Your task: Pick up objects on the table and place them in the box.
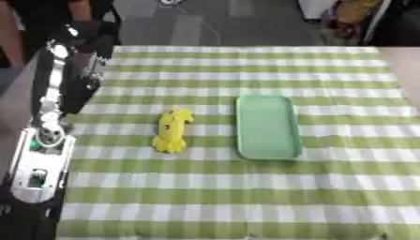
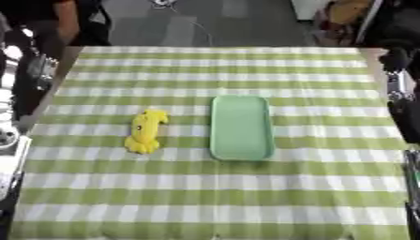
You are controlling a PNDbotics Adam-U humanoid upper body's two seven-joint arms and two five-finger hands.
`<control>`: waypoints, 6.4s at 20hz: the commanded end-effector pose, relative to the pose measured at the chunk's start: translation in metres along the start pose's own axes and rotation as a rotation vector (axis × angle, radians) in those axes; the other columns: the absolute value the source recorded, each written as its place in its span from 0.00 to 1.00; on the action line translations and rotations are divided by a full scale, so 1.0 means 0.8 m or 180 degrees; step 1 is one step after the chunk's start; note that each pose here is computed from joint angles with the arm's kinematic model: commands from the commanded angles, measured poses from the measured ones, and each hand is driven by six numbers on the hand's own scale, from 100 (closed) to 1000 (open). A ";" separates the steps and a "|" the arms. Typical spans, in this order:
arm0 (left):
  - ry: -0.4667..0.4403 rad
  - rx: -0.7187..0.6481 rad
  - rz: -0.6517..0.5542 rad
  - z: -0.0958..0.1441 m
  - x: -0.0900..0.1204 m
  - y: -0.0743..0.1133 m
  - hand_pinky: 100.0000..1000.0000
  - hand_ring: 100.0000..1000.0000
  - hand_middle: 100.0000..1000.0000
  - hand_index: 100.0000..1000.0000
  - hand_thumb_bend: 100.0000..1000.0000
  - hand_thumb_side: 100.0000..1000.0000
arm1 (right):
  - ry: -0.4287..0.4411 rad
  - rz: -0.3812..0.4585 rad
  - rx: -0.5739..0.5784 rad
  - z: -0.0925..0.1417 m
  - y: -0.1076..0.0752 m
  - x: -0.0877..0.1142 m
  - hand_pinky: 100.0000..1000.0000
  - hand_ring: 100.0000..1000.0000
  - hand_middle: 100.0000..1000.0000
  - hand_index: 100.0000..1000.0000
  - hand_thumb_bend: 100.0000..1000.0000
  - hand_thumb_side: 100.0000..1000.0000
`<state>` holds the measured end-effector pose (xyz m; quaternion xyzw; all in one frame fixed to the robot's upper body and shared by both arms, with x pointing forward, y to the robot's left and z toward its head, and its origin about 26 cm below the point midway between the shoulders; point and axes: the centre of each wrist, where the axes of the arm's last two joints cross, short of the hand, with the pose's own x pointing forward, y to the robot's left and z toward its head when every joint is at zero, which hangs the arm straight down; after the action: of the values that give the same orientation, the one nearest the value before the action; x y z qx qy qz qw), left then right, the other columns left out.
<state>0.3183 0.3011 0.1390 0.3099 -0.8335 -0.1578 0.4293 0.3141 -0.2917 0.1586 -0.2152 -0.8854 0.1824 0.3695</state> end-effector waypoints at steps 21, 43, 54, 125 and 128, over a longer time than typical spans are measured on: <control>0.0924 -0.1260 -0.1586 -0.059 -0.093 0.039 0.76 0.85 0.89 0.89 0.58 0.84 | -0.0007 0.0057 0.0057 0.000 -0.006 -0.001 0.65 0.74 0.75 0.85 0.14 0.80; 0.0714 -0.1770 -0.1824 -0.080 -0.108 -0.003 0.77 0.82 0.83 0.86 0.58 0.87 | -0.0002 0.0049 0.0066 0.000 -0.005 -0.003 0.66 0.74 0.75 0.85 0.13 0.80; 0.0567 -0.2005 -0.1889 -0.085 -0.102 -0.018 0.77 0.80 0.76 0.80 0.68 0.75 | -0.0008 0.0033 0.0087 0.000 -0.004 -0.003 0.66 0.74 0.75 0.85 0.13 0.80; 0.0184 -0.3255 -0.1787 -0.046 -0.094 -0.085 0.73 0.71 0.71 0.79 0.73 0.84 | -0.0035 0.0002 0.0092 -0.001 -0.003 -0.002 0.66 0.74 0.76 0.85 0.12 0.81; 0.0196 -0.3255 -0.1785 -0.045 -0.096 -0.086 0.73 0.69 0.70 0.79 0.73 0.84 | -0.0038 0.0001 0.0093 -0.002 -0.003 -0.002 0.66 0.74 0.76 0.85 0.12 0.81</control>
<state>0.4047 0.2968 0.0688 0.2680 -0.5239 -0.6372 0.4976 0.3153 -0.2927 0.1514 -0.2059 -0.8810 0.1941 0.3790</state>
